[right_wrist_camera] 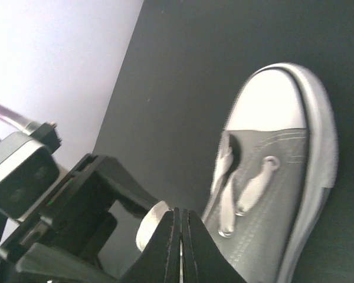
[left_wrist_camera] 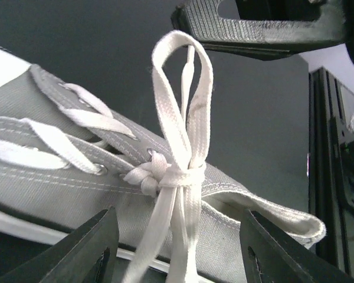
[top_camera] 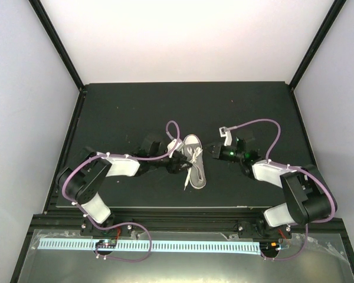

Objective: Tie the shoes

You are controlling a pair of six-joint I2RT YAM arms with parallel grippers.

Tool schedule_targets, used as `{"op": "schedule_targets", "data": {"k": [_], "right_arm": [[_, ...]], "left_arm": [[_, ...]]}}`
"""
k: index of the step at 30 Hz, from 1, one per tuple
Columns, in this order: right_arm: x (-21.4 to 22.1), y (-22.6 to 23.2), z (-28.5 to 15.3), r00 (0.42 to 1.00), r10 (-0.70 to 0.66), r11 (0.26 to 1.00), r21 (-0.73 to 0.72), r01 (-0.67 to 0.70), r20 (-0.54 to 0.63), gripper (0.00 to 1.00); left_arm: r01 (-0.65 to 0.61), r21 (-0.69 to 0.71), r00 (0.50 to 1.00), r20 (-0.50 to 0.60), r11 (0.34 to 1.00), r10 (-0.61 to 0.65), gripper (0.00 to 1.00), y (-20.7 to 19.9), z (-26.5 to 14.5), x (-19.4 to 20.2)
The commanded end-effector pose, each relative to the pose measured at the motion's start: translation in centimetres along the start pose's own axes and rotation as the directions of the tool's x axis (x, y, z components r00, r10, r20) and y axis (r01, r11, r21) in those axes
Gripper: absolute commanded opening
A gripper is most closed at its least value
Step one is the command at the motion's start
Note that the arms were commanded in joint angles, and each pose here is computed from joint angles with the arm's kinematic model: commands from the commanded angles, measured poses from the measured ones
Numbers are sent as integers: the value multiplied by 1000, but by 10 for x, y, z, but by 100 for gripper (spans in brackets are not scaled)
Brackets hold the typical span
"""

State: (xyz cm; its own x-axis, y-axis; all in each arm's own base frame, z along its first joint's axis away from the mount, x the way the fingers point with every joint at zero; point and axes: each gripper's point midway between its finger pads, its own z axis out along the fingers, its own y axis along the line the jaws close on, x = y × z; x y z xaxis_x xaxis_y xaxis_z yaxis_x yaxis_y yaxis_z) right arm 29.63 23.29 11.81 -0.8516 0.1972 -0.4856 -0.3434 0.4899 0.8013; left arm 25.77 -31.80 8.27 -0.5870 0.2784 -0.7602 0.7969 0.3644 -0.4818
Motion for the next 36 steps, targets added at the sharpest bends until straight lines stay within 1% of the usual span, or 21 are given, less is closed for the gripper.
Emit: {"op": "schedule_targets", "data": {"k": [1, 5, 10, 11, 12, 13, 14, 15, 16, 18, 20, 22, 25, 28, 32, 36], "right_arm": [[-2, -27, -14, 998, 25, 994, 106, -30, 52, 2], [1, -37, -19, 997, 48, 990, 130, -55, 57, 2], [6, -43, -20, 996, 74, 987, 138, -81, 55, 2], [5, -42, -21, 996, 72, 988, 136, -79, 59, 5], [5, -41, -21, 996, 69, 988, 135, -77, 61, 12], [3, -39, -22, 996, 61, 989, 133, -69, 65, 22], [2, -38, -24, 996, 51, 989, 138, -60, 69, 36], [0, -36, -25, 997, 36, 989, 140, -46, 75, 47], [-3, -33, -26, 997, 13, 990, 142, -25, 80, 55], [-10, -25, -28, 996, -30, 991, 134, 18, 84, 66], [-16, -12, -27, 995, -70, 993, 101, 63, 68, 72], [-19, -2, -25, 993, -108, 992, 75, 104, 57, 77], [-20, 7, -17, 986, -168, 984, 71, 166, 16, 81], [-17, 16, -5, 978, -204, 977, 56, 206, -29, 80], [-12, 21, 10, 971, -227, 972, 43, 230, -72, 75], [-11, 21, 21, 973, -215, 976, 25, 218, -87, 71]], "left_arm": [[46, -39, 992, 118, 998, -41, 58, 2, -15, -20], [101, -40, 983, 158, 994, -94, 58, 3, -20, -17], [154, -42, 973, 177, 987, -144, 56, 7, -24, -13], [161, -37, 972, 182, 986, -152, 57, 6, -25, -13], [164, -25, 970, 184, 986, -156, 57, 4, -25, -13], [166, -17, 969, 186, 986, -160, 57, 3, -25, -13], [171, -8, 969, 183, 985, -166, 57, 2, -25, -13], [174, -5, 968, 182, 985, -170, 57, 2, -24, -12], [178, -4, 968, 178, 984, -175, 56, 2, -24, -11], [180, -1, 969, 175, 984, -177, 51, 2, -23, -10], [180, -4, 969, 173, 984, -176, 50, 3, -23, -10], [184, -21, 970, 167, 983, -178, 52, 6, -23, -8], [207, -47, 969, 150, 977, -198, 52, 13, -20, -3], [230, -55, 964, 150, 972, -220, 47, 16, -18, 0], [253, -59, 959, 147, 966, -242, 45, 21, -16, 3], [261, -41, 957, 143, 964, -253, 41, 20, -13, 4]]}}
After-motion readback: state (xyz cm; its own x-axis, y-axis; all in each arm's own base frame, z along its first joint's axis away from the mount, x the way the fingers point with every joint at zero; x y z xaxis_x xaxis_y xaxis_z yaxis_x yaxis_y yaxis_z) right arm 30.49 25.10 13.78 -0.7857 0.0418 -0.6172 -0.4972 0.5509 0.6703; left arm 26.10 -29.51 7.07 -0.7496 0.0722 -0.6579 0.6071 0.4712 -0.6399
